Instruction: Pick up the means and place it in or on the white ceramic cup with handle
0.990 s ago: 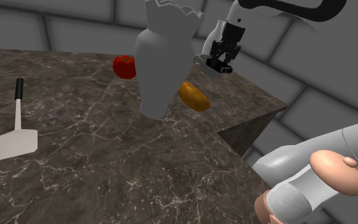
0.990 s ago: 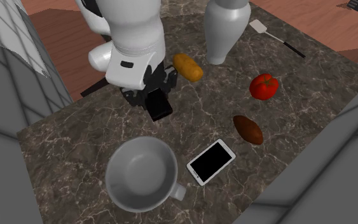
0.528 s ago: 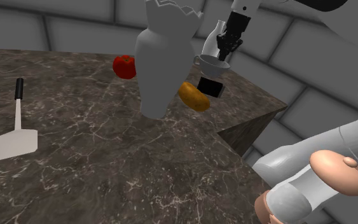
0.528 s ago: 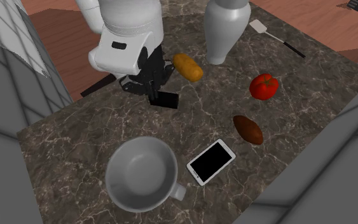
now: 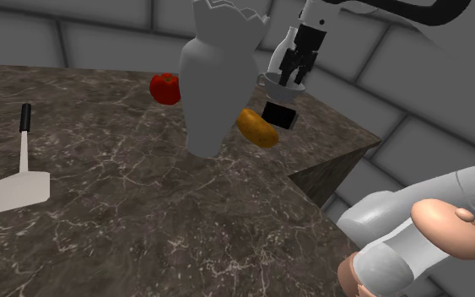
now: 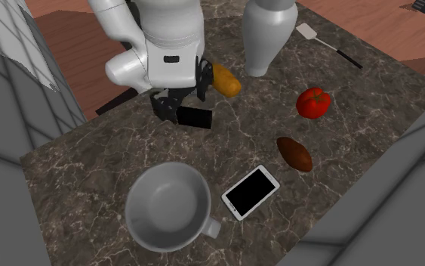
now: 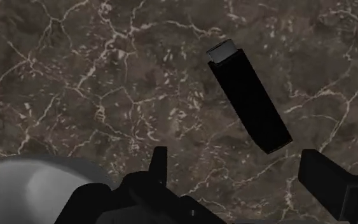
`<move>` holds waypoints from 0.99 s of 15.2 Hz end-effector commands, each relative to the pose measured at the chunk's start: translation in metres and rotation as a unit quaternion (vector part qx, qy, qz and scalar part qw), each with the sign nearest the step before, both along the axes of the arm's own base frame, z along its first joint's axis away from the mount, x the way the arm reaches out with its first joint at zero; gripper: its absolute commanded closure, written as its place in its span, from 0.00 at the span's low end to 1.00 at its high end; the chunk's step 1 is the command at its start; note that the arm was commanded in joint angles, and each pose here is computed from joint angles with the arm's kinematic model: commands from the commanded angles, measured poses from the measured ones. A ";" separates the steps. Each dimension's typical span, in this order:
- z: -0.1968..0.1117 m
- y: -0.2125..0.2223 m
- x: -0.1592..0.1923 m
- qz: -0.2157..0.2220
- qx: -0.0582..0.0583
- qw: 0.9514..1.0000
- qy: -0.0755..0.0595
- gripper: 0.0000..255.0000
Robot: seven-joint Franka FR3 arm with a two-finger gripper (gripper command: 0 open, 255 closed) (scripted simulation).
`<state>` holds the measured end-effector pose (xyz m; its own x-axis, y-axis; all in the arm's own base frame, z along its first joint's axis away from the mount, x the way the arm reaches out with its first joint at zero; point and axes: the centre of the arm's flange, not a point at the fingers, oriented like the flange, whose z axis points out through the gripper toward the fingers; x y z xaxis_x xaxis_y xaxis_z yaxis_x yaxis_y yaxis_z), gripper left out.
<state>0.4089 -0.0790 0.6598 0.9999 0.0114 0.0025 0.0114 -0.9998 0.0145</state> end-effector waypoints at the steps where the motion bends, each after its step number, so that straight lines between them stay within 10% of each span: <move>1: -0.022 0.014 -0.006 0.100 -0.004 0.995 0.004 0.00; 5: -0.065 0.035 -0.026 0.283 -0.012 0.959 0.013 0.00; 15: -0.105 0.034 -0.026 0.283 -0.012 0.959 0.013 0.00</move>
